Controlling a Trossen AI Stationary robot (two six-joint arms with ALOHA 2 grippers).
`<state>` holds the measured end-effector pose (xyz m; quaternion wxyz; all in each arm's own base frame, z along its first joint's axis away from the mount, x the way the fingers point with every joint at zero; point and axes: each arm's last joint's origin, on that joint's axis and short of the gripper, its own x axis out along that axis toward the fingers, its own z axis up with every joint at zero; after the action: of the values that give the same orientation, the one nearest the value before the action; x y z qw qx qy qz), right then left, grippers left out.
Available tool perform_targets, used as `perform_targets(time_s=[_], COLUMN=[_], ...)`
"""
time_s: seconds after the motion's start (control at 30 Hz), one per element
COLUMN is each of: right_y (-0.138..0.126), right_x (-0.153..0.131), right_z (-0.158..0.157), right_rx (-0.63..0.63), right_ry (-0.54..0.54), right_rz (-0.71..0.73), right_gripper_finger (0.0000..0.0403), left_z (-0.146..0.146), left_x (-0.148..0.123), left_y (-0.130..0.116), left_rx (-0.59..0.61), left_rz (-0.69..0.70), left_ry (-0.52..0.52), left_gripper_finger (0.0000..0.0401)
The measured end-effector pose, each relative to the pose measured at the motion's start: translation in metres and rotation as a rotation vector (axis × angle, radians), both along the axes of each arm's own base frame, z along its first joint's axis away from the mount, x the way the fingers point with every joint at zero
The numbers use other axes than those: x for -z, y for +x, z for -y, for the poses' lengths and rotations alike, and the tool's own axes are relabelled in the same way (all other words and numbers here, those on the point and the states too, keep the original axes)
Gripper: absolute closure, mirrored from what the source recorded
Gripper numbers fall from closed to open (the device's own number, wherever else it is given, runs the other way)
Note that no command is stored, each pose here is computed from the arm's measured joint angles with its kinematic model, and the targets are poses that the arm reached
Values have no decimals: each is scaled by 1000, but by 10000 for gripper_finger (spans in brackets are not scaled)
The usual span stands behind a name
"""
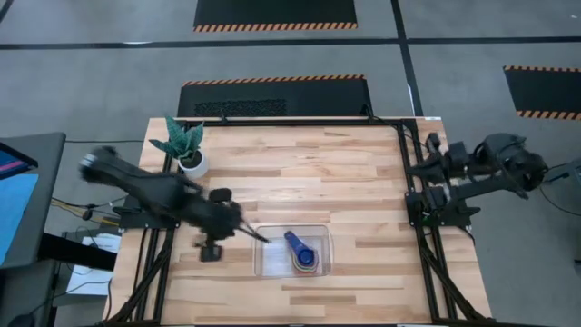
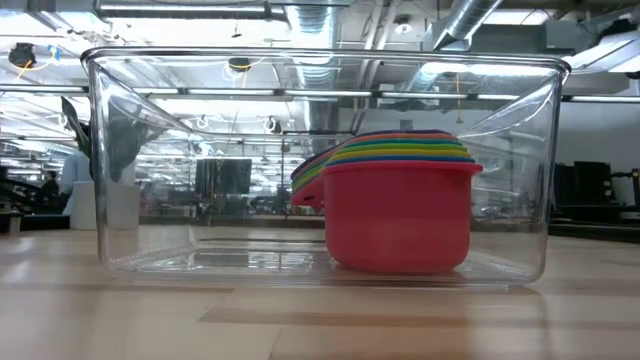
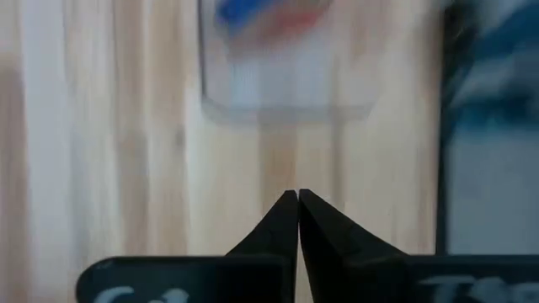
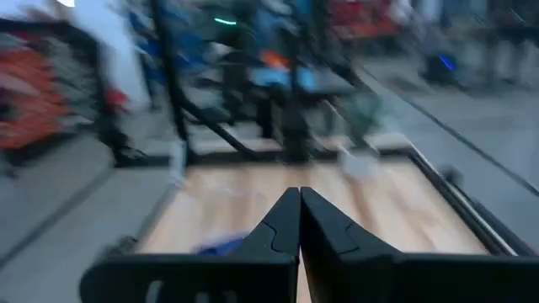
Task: Nest measuring cups in basket
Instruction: Return to Home Position
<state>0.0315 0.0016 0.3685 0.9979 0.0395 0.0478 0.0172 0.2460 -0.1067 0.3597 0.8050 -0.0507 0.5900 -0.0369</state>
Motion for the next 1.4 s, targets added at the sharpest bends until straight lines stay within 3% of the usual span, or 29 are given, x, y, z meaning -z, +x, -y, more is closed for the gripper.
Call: perform_targets(time_s=[0.1,0.2,0.4,0.53,0.73,0.9,1.1,1.23,1.33,1.4], right_y=[11,20,29,36,42,44,44,44,45,45], right_x=[20,45,101,119,130,134,135,137,139,140], right_z=[-4,-6,-8,-10,-8,-8,-8,-8,-8,-8], right_rx=[-77,-81,-98,-99,-47,-56,-54,-54,-54,-54], right_ry=[0,36,114,103,70,68,65,54,45,33], right_rz=[63,137,249,266,248,247,244,219,203,191], right_gripper_finger=[377,377,377,377,377,377,377,377,377,377], left_z=[-16,-37,-64,-72,-83,-88,-95,-99,-99,-100], left_x=[1,20,85,110,140,151,169,169,174,181], left_y=[-40,-75,-123,-135,-138,-138,-136,-136,-135,-134], left_rx=[36,84,-1,-1,-94,-76,-143,-128,-114,-151], left_rz=[411,746,1039,1211,1328,1427,1413,1448,1405,1335], left_ry=[-124,-246,-423,-427,-350,-351,-309,-239,-170,-182], left_gripper_finger=[401,401,401,401,401,401,401,401,401,401])
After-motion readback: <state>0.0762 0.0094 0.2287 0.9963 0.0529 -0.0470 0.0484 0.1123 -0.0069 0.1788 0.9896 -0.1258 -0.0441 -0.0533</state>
